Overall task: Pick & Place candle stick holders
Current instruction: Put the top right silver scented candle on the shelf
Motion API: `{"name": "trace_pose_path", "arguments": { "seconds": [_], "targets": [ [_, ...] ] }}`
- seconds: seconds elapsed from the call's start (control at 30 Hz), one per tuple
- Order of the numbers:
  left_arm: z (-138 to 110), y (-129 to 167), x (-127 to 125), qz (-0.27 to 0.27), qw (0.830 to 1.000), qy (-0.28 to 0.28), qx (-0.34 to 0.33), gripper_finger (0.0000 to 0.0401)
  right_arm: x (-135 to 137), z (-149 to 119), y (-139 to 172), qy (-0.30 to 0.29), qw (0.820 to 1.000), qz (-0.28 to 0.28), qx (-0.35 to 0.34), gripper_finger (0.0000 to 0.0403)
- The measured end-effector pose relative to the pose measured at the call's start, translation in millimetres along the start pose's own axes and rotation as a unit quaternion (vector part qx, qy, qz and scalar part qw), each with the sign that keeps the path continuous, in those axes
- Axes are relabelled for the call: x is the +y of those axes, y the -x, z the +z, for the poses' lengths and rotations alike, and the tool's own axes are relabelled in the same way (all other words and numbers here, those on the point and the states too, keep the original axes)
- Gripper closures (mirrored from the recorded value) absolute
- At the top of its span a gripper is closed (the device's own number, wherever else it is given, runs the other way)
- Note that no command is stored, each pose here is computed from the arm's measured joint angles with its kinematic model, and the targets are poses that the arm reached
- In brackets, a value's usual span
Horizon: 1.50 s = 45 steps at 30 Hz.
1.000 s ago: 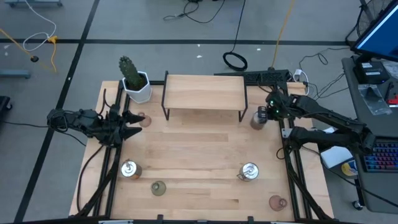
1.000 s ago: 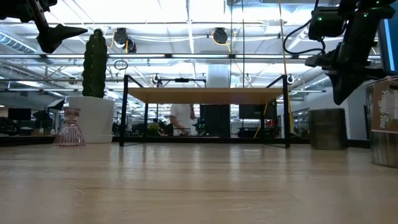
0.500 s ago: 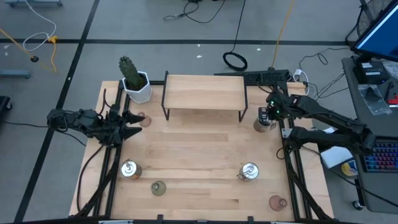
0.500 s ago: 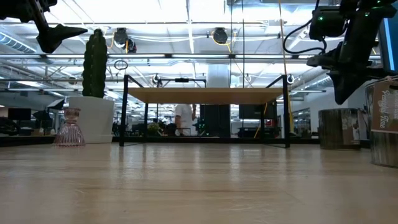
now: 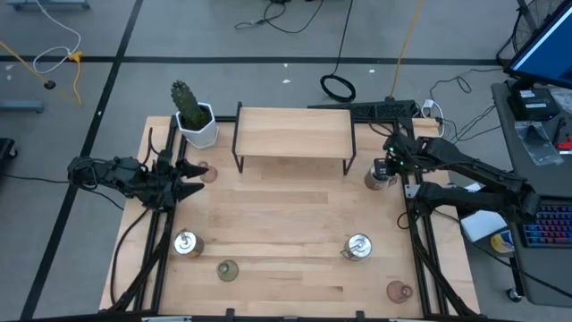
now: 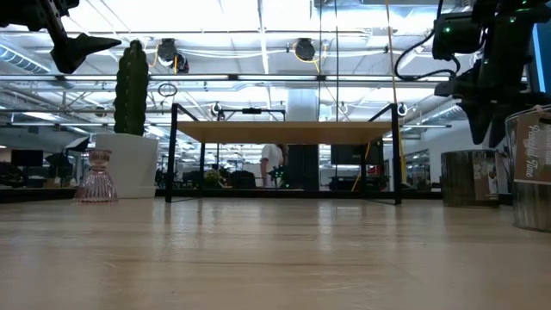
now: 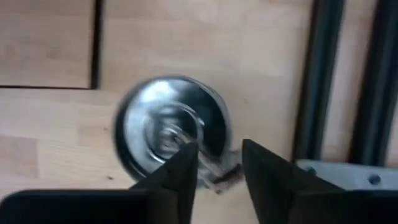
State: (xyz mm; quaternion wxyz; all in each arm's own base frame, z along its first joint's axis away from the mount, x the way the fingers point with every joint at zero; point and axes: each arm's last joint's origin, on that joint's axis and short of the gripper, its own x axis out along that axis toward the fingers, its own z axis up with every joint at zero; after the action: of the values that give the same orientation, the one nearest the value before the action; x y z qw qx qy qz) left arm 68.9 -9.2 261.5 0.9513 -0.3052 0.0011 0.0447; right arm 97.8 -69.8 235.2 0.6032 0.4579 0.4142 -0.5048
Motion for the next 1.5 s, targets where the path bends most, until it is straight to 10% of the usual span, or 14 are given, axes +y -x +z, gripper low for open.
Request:
{"name": "trace_pose_path", "arguments": {
  "seconds": [0.4, 1.1, 1.5],
  "targets": [
    [0.0, -0.1, 0.0, 0.0, 1.0, 0.0, 0.0, 0.0006, 0.4, -3.6, -34.4, -0.05, 0.998, 0.018, -0.027, 0.0229],
    [0.0, -0.1, 0.0, 0.0, 1.0, 0.011, 0.0, 0.0006, -4.7, -8.1, -44.7, -0.049, 0.998, -0.007, -0.025, 0.0394],
    [0.1, -0.1, -0.1, 0.0, 1.0, 0.011, -0.001, 0.0006, -8.8, -9.4, -44.9, -0.048, 0.997, -0.04, -0.035, 0.0401]
  ]
}}
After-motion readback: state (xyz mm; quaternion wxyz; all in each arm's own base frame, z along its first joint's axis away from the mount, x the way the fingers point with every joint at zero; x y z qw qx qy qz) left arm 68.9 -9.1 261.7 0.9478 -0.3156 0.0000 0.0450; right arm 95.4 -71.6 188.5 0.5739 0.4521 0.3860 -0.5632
